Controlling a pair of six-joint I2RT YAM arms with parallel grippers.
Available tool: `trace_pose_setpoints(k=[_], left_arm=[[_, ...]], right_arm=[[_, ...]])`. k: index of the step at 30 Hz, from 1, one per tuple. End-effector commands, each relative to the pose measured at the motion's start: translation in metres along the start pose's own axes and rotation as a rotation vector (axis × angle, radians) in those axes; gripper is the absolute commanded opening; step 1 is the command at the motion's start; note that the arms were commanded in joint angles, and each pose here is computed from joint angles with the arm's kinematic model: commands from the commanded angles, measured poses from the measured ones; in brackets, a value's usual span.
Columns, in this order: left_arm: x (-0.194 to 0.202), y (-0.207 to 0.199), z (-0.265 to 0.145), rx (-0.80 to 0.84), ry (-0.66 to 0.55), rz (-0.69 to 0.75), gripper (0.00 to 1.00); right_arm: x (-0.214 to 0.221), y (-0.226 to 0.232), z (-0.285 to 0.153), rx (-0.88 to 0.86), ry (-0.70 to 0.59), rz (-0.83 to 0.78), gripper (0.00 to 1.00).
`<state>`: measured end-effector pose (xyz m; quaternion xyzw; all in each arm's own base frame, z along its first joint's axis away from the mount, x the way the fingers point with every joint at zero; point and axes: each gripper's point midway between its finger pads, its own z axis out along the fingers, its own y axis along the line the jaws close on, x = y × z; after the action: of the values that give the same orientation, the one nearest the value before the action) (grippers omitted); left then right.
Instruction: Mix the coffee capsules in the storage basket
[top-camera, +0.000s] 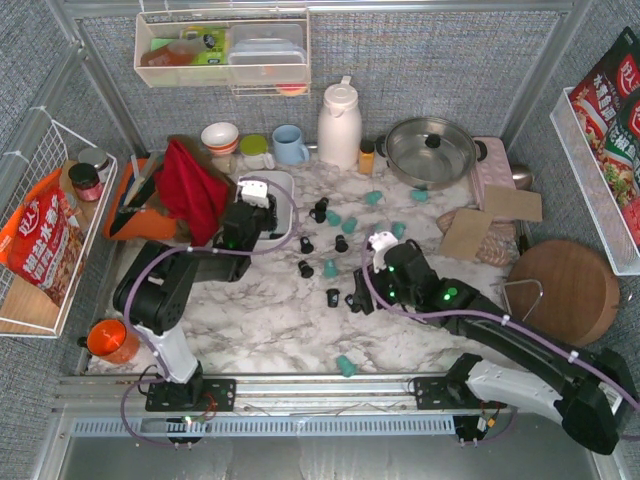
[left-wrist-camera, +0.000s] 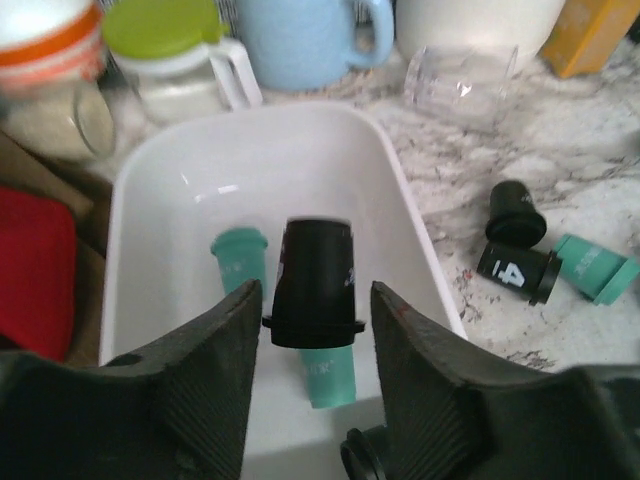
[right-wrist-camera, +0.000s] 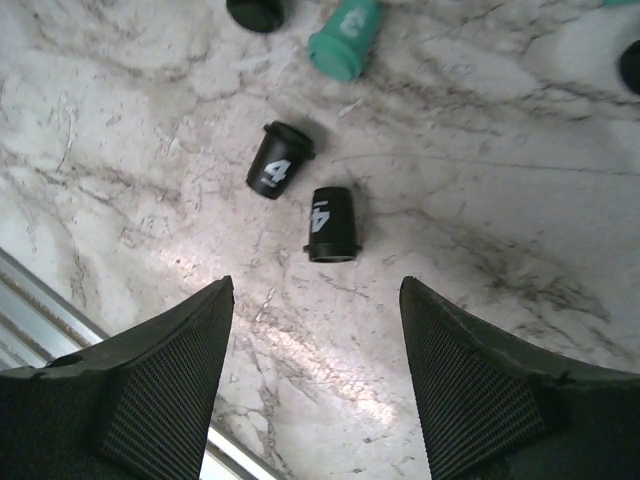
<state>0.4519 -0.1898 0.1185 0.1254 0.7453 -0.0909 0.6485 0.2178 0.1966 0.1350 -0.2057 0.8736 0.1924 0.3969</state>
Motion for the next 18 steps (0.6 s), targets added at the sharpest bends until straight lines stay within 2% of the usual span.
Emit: trace_pose_setpoints(k=[1,4,5,6,7,12,18], left_arm=[[0.027,0.007,0.006,-0.054,0.094,-0.081,0.63],[0.029,0.009,0.009,-0.064,0.108,-0.086,0.75],[0.028,0.009,0.009,-0.066,0.106,-0.085,0.81],[0.026,0.009,0.007,-0.067,0.106,-0.083,0.96],[0.023,0.011,0.005,-0.073,0.100,-0.083,0.98],[-0.009,0.024,-0.022,-0.121,0.038,-0.091,0.99],[-0.041,0.029,-0.065,-0.125,0.047,-0.106,0.99]], right_arm=[[0.008,0.014,0.012,-0.016,0.026,0.016,0.71],[0.019,0.022,0.018,-0.011,0.063,-0.020,0.71],[0.021,0.025,0.020,-0.010,0.073,-0.034,0.71],[0.024,0.027,0.021,-0.006,0.083,-0.045,0.71],[0.026,0.029,0.023,-0.002,0.094,-0.058,0.71],[0.035,0.039,0.025,0.040,0.156,-0.113,0.71],[0.053,0.052,0.028,0.091,0.234,-0.163,0.69]])
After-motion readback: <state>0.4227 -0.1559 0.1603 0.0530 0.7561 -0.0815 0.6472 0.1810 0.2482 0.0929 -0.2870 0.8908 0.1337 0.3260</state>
